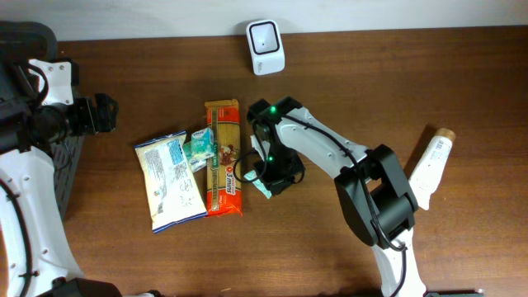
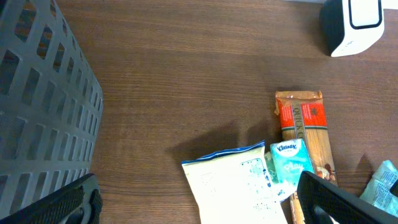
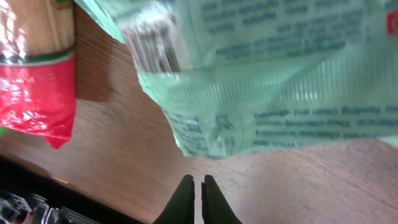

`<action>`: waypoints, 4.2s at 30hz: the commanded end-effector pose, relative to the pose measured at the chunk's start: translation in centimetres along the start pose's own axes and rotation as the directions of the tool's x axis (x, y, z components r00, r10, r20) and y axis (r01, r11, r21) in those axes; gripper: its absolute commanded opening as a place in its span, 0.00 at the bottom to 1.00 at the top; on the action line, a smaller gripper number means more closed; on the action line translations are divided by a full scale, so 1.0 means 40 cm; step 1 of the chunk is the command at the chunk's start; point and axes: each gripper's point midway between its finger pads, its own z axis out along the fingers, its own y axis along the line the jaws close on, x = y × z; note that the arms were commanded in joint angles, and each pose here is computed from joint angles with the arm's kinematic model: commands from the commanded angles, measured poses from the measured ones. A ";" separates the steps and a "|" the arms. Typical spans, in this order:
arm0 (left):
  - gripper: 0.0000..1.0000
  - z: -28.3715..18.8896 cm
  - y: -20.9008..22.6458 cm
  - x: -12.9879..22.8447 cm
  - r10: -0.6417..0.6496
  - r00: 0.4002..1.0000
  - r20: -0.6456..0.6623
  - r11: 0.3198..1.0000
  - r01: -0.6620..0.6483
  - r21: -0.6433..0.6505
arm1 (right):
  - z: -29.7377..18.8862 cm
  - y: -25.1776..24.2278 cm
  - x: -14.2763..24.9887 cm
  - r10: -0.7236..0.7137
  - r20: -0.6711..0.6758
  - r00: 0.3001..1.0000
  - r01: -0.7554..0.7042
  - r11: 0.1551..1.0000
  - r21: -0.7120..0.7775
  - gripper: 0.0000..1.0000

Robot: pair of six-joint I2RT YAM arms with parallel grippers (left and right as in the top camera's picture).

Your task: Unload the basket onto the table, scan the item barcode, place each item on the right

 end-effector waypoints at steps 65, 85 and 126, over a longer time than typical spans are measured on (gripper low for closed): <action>0.99 -0.005 -0.004 -0.007 0.012 1.000 0.011 1.000 -0.012 0.007 | -0.089 -0.135 -0.082 -0.020 0.327 0.945 0.191 0.845 -0.500 0.04; 0.99 -0.005 -0.004 -0.007 0.012 1.000 0.011 1.000 -0.012 0.007 | -0.713 -0.108 -0.031 0.052 0.780 0.624 -0.120 0.992 0.030 0.04; 0.99 -0.005 -0.004 -0.007 0.012 1.000 0.011 1.000 -0.012 0.008 | -0.922 -0.173 -0.019 0.076 0.860 0.504 -0.265 0.962 0.070 0.04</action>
